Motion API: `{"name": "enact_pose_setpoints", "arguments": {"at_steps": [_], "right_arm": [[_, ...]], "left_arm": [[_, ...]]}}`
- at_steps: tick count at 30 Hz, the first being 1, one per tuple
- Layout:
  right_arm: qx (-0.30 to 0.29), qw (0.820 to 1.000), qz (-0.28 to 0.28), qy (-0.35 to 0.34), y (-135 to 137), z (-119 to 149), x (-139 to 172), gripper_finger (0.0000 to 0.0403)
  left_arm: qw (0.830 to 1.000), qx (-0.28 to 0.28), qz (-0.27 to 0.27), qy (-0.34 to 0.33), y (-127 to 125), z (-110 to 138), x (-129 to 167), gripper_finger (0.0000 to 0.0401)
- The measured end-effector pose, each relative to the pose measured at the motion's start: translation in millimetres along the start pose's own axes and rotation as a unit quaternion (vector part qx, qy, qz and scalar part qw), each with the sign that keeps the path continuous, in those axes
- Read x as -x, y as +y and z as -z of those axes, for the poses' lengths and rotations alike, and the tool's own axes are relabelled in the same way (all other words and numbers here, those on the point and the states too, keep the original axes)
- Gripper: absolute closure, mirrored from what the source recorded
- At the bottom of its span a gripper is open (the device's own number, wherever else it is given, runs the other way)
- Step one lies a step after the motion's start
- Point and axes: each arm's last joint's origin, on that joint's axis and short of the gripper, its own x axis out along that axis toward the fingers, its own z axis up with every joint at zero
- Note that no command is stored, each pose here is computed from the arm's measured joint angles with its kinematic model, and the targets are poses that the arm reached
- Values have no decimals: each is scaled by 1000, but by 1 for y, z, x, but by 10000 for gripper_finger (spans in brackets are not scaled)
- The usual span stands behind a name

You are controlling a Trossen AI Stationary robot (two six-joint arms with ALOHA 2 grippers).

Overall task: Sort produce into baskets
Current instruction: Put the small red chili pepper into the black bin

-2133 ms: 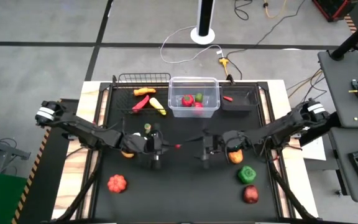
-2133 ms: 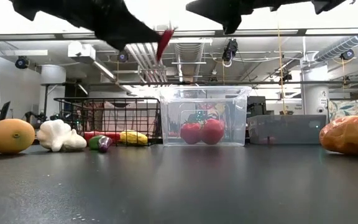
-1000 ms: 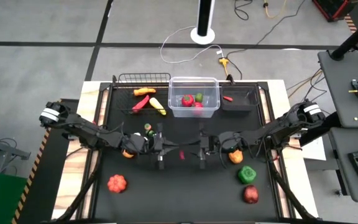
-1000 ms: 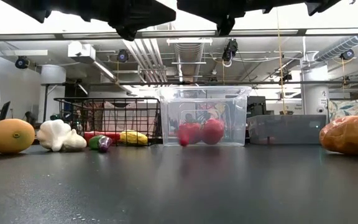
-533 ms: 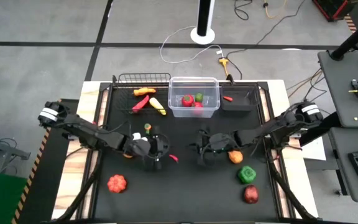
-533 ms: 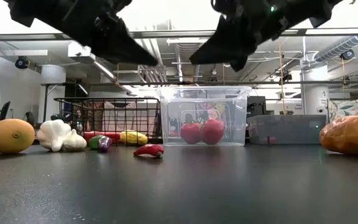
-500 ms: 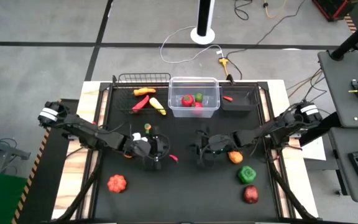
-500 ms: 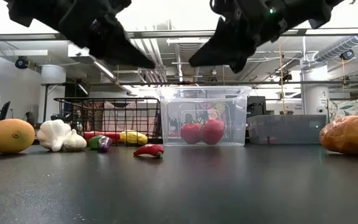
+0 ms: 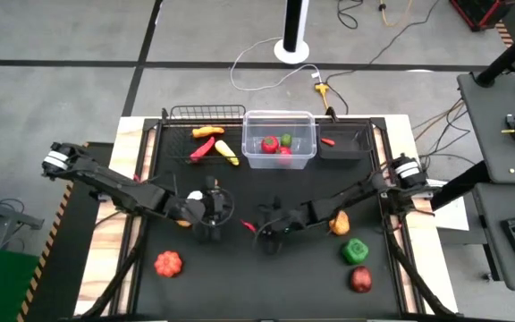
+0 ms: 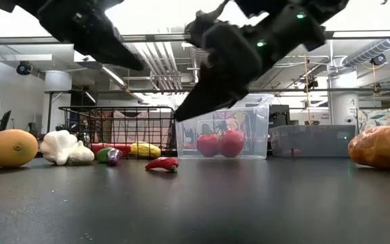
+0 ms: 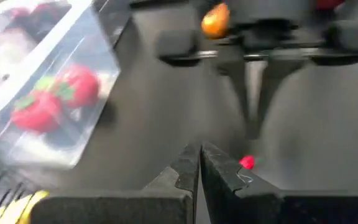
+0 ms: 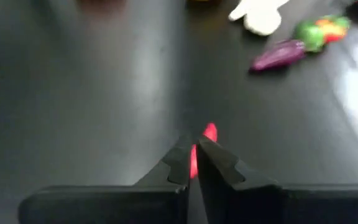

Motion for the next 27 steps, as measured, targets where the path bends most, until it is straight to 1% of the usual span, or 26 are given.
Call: {"name": "enact_pose_setpoints", "arguments": {"at_steps": [3, 8, 12, 15, 18, 20, 24, 27], "right_arm": [[12, 999, 1, 32, 3, -4, -11, 359], [14, 999, 3, 38, 7, -8, -25, 287], [5, 999, 8, 51, 8, -2, -35, 239], [-1, 998, 11, 61, 8, 5, -40, 220], [-5, 997, 13, 73, 8, 12, -45, 218], [-4, 997, 14, 75, 8, 13, -47, 228], [-3, 997, 14, 77, 8, 14, -47, 266], [5, 997, 14, 81, 8, 15, -47, 306]], "left_arm": [[1000, 11, -1, 1, 4, -1, 12, 401], [1000, 19, 9, 9, 6, 1, 27, 401], [1000, 18, 12, 3, 4, 0, 31, 401], [1000, 18, 11, 3, 3, 0, 31, 401], [1000, 17, 9, 3, 2, 1, 29, 401], [1000, 14, 1, 8, 1, 2, 28, 401], [1000, 11, -7, 11, 0, 3, 24, 401], [1000, 6, -12, 14, -2, 4, 21, 401]]}}
